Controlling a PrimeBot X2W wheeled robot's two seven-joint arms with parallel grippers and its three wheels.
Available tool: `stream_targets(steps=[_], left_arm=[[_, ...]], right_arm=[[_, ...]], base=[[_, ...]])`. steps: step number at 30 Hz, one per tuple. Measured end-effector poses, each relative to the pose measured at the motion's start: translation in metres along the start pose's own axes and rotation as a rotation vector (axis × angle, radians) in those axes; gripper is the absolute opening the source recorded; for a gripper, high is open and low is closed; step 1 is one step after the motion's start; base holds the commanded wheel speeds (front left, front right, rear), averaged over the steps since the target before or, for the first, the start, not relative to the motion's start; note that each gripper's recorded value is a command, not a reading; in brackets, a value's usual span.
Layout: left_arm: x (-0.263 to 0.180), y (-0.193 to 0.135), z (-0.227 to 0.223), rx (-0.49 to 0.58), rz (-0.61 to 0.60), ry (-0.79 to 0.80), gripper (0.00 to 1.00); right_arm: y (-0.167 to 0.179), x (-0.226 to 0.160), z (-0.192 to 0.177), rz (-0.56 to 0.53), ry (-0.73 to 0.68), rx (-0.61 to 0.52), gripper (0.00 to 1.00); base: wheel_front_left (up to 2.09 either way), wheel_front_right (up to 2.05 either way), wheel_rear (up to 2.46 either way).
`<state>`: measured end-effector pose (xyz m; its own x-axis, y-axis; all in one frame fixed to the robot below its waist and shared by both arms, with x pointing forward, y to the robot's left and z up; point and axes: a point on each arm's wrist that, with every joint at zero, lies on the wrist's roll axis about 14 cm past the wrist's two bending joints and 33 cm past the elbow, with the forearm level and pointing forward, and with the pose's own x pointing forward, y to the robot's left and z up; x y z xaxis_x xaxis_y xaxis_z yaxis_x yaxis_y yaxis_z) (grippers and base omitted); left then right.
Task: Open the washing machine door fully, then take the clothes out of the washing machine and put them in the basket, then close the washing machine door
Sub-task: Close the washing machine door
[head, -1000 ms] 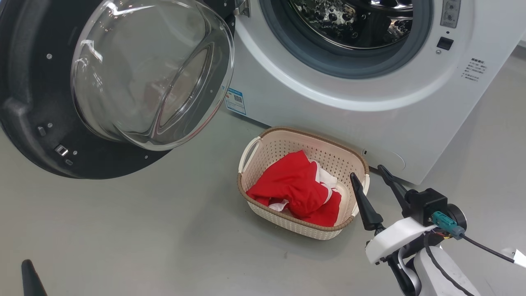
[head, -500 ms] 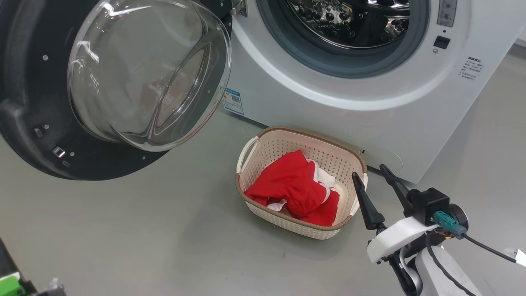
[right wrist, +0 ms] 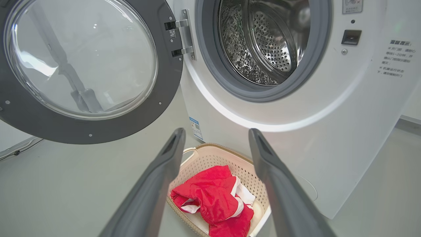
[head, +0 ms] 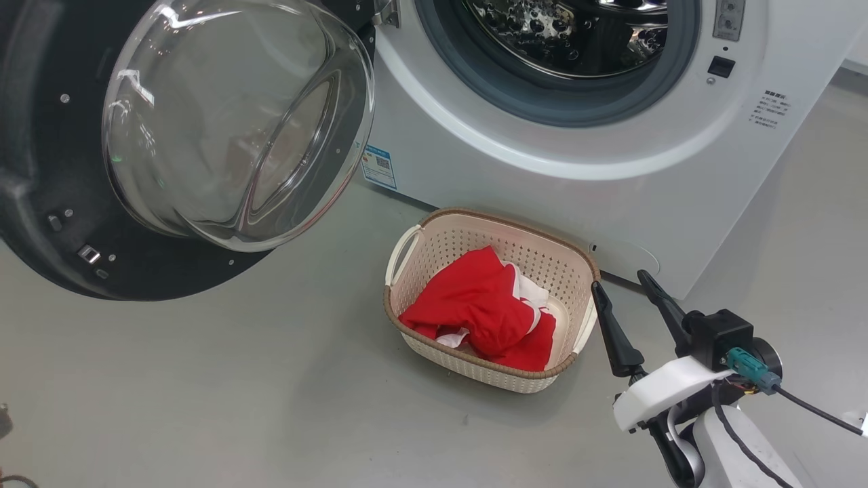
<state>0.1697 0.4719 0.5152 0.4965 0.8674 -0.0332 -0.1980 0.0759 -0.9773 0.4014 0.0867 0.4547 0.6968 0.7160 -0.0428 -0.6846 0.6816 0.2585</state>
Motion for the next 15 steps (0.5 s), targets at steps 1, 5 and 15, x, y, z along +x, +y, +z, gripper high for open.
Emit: stream_targets(steps=[1,5,15], left_arm=[[0.004,-0.003,0.001,0.007,-0.004,0.002,0.0],[0.02,-0.018,0.002,0.033,-0.018,0.023,0.0],[0.05,-0.04,0.003,0.088,0.001,0.081,0.0]], right_arm=[[-0.001,0.0,0.0,-0.004,-0.001,0.001,1.0],[-0.005,-0.001,0.002,-0.016,-0.009,0.003,1.0],[-0.011,-0.008,-0.003,-0.04,0.0,0.009,1.0]], base=[[0.0,0.0,0.0],[0.0,0.0,0.0],[0.0,0.0,0.0]])
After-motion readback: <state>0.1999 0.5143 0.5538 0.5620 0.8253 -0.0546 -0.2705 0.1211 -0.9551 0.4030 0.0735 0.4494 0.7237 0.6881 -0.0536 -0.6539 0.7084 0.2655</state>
